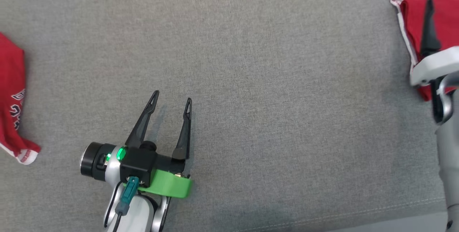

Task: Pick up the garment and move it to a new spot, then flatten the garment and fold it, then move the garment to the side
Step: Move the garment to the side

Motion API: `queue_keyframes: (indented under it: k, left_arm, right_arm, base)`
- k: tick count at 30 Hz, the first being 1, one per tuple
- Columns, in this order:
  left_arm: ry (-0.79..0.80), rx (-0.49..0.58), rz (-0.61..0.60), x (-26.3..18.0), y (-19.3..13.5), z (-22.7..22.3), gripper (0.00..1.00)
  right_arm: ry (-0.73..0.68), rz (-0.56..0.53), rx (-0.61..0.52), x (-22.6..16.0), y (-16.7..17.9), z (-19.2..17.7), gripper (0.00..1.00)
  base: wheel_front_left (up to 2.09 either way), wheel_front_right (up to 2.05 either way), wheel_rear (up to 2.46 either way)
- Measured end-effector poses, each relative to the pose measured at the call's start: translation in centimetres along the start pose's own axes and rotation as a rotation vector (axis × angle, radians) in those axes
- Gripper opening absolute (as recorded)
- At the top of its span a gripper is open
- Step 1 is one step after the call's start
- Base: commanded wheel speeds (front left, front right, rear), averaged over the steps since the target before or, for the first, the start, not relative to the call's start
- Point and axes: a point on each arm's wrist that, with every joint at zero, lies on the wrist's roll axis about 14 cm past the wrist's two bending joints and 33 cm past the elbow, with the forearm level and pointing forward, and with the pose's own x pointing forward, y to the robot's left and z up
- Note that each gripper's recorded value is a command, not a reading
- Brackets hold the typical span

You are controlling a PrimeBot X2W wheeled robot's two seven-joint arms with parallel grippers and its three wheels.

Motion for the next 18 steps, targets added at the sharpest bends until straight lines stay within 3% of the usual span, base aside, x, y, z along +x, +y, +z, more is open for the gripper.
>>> queue_keyframes:
  k: [9,18]
  left_arm:
    - [-0.037,0.013,0.075,-3.4,1.0,2.8,1.0]
    - [-0.065,0.02,0.157,-7.5,2.0,4.5,1.0]
  right_arm:
    - [-0.022,0.154,0.158,-5.6,6.3,1.7,1.0]
    - [-0.026,0.26,0.239,-11.8,10.7,2.8,1.0]
  base:
    - [0.0,0.0,0.0]
    - [0.0,0.0,0.0]
